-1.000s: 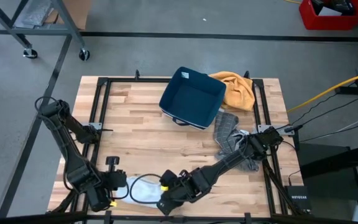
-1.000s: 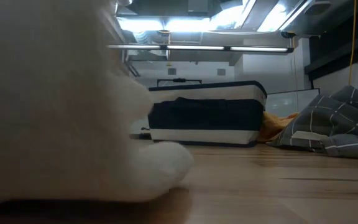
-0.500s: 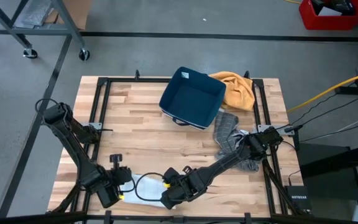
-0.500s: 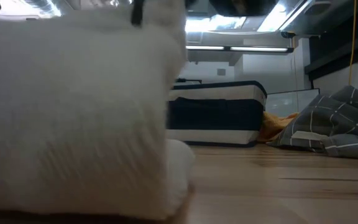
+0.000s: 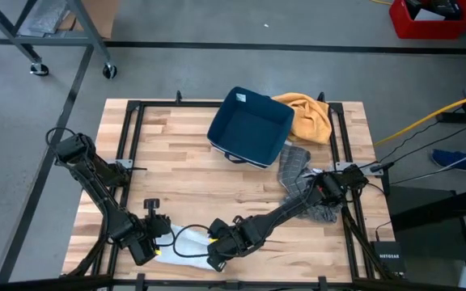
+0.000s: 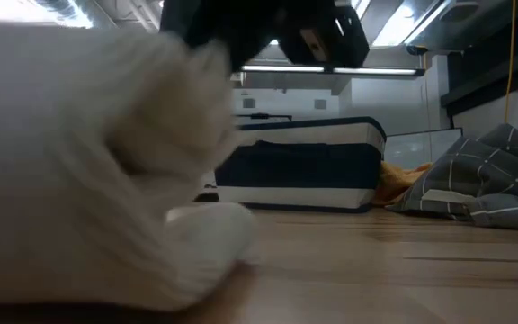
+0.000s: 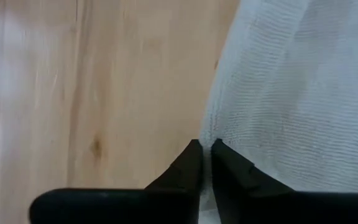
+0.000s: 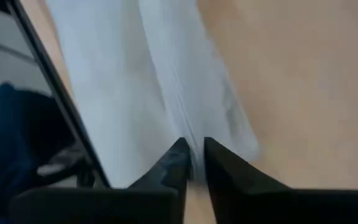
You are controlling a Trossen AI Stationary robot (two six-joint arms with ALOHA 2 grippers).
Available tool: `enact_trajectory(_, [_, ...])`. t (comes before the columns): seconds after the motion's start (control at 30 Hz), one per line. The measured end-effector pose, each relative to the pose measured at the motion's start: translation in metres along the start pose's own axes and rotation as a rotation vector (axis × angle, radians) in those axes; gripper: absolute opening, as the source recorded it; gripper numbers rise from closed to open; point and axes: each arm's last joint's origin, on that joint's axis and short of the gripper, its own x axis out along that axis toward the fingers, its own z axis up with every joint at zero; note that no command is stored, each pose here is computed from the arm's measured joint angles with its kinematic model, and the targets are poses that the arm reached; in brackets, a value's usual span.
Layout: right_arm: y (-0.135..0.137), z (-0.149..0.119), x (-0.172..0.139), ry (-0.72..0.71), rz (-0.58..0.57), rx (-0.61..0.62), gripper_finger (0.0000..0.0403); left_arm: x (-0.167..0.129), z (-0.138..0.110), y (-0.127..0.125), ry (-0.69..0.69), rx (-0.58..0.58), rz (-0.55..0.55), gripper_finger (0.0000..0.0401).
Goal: Fold towel
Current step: Fold the white patterned towel
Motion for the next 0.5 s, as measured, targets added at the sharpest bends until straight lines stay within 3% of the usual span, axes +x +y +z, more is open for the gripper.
enact_trajectory(0.27, [-0.012,0.016,0.002,0.041,-0.012,0.036,0.0152,0.001,-0.002,0.001,0.015,-0.042,0.010,0.0105])
enact_trajectory(0.5, [-0.016,0.025,0.002,0.022,-0.014,0.055,0.0165,0.000,-0.003,0.006,-0.003,-0.119,0.070,0.0090])
